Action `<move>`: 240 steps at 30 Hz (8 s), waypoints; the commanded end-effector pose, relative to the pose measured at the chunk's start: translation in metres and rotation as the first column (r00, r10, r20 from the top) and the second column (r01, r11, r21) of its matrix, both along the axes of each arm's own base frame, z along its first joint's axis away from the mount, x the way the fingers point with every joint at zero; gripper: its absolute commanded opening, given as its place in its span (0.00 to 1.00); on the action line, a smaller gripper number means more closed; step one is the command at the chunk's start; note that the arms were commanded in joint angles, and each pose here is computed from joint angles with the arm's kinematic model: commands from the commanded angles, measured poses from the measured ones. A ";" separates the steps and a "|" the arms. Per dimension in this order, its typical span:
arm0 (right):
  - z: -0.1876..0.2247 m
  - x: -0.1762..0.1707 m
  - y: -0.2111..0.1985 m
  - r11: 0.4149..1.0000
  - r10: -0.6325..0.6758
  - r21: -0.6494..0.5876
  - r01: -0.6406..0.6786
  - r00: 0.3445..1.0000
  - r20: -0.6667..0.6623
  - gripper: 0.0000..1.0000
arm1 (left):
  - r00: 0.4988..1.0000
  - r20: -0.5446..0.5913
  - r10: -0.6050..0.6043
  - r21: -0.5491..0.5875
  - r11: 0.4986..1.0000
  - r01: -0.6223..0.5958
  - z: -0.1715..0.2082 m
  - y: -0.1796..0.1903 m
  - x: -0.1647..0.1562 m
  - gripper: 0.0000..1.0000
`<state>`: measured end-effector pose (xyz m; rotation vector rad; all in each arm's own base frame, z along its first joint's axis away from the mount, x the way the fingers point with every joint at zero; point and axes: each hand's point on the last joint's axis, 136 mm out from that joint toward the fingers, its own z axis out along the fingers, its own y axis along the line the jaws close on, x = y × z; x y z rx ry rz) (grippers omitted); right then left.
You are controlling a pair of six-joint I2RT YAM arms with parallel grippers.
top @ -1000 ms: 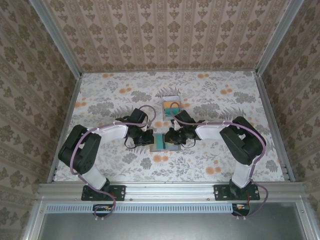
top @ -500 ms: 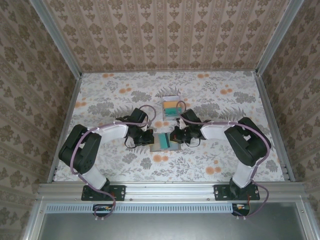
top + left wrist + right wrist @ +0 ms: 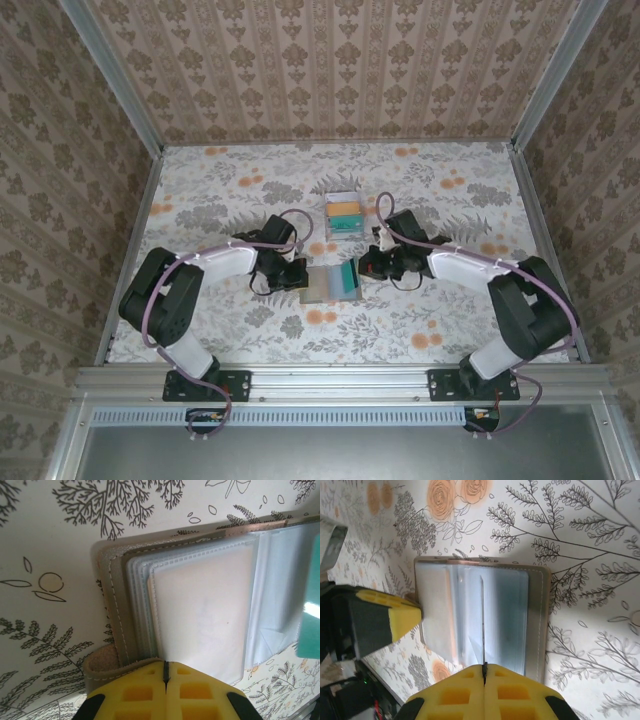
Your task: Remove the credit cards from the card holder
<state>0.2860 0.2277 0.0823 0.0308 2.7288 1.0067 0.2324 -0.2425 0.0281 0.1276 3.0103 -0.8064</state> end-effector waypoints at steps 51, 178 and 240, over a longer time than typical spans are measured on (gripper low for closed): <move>0.025 0.147 0.025 0.157 0.984 -0.926 -0.343 0.136 0.116 0.00 | 0.894 0.327 0.306 -0.113 0.952 -0.284 0.110 0.088 0.015 1.00; -0.074 -0.018 0.022 0.977 -0.021 -0.215 0.008 0.998 -0.058 0.31 | 0.993 0.090 -0.072 -0.126 0.989 0.083 0.033 -0.058 -0.008 0.64; -0.058 -0.007 0.097 0.992 0.109 -0.053 -0.115 0.988 -0.106 0.21 | 1.000 -0.009 0.015 0.045 0.999 -0.015 -0.017 0.007 -0.020 0.09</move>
